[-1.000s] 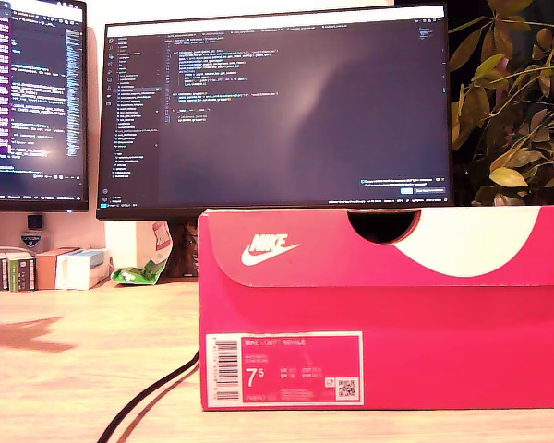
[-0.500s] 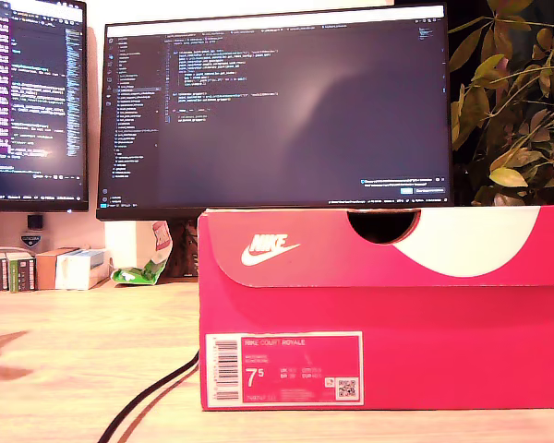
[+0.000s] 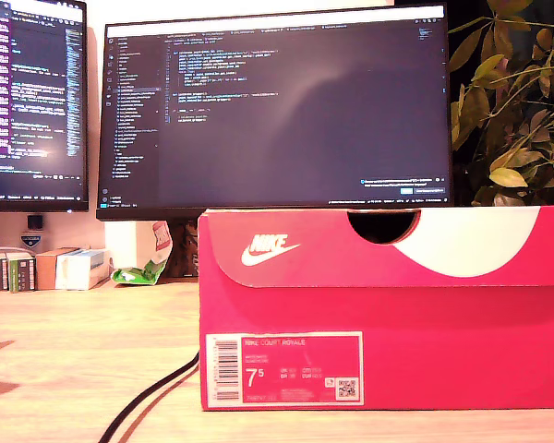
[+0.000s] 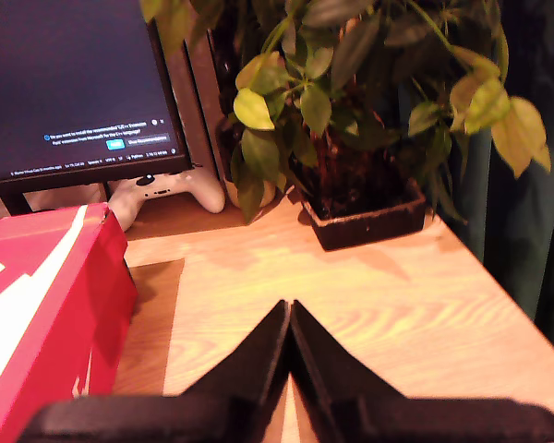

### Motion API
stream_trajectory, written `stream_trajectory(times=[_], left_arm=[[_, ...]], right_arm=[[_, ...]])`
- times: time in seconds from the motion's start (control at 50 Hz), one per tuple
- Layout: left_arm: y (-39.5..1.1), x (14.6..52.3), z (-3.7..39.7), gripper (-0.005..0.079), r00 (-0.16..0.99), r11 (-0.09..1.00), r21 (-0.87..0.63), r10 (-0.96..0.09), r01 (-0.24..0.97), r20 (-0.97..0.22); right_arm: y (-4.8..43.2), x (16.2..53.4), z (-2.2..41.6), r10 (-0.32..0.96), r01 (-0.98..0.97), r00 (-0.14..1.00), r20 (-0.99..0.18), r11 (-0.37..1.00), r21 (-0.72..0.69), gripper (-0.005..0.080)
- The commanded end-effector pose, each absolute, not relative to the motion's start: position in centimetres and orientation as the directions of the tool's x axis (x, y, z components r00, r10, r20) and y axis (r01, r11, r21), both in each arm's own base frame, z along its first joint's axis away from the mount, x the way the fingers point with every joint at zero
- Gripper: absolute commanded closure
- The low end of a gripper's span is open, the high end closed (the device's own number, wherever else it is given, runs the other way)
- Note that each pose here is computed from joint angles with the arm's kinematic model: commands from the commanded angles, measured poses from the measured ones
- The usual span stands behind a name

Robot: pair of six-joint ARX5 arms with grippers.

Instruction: Close the red shoebox by pushing the lid with your left arm and holding the box in place with your right arm

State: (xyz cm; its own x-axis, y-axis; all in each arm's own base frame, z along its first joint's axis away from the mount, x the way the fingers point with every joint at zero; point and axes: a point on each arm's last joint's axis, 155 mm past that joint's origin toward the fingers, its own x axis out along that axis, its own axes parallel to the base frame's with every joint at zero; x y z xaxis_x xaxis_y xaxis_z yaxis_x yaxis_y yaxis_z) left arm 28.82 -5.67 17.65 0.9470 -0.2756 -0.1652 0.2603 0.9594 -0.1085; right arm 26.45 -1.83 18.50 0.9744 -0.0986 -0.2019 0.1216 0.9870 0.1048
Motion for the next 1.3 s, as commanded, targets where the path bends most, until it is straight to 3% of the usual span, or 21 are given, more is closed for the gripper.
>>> stream_trajectory(times=[0.0,0.18,0.38,1.14,1.28], left_arm=[[-5.7,28.4,17.8,0.0762,0.952,0.960,-0.096,-0.274,0.263,-0.134],[-5.0,27.3,18.8,0.0762,0.969,0.970,-0.083,-0.236,0.230,-0.075],[-4.6,26.3,17.5,0.0762,0.974,0.973,-0.089,-0.219,0.213,-0.065],[-3.9,24.9,13.2,0.0762,0.977,0.982,-0.056,-0.186,0.181,-0.100],[-4.0,24.9,13.1,0.0762,0.977,0.982,-0.049,-0.188,0.183,-0.104]], right_arm=[[-1.5,26.3,16.4,-0.090,0.116,0.969,-0.231,0.988,0.103,0.0764],[-0.7,25.6,14.9,-0.071,0.093,0.976,-0.208,0.991,0.096,0.0765],[-0.3,24.7,17.2,-0.058,0.066,0.993,-0.102,0.995,0.077,0.0765],[-1.6,24.6,14.2,-0.130,0.130,0.983,-0.127,0.992,-0.006,0.0765],[-1.6,24.3,12.0,-0.130,0.136,0.970,-0.203,0.991,0.016,0.0764]])
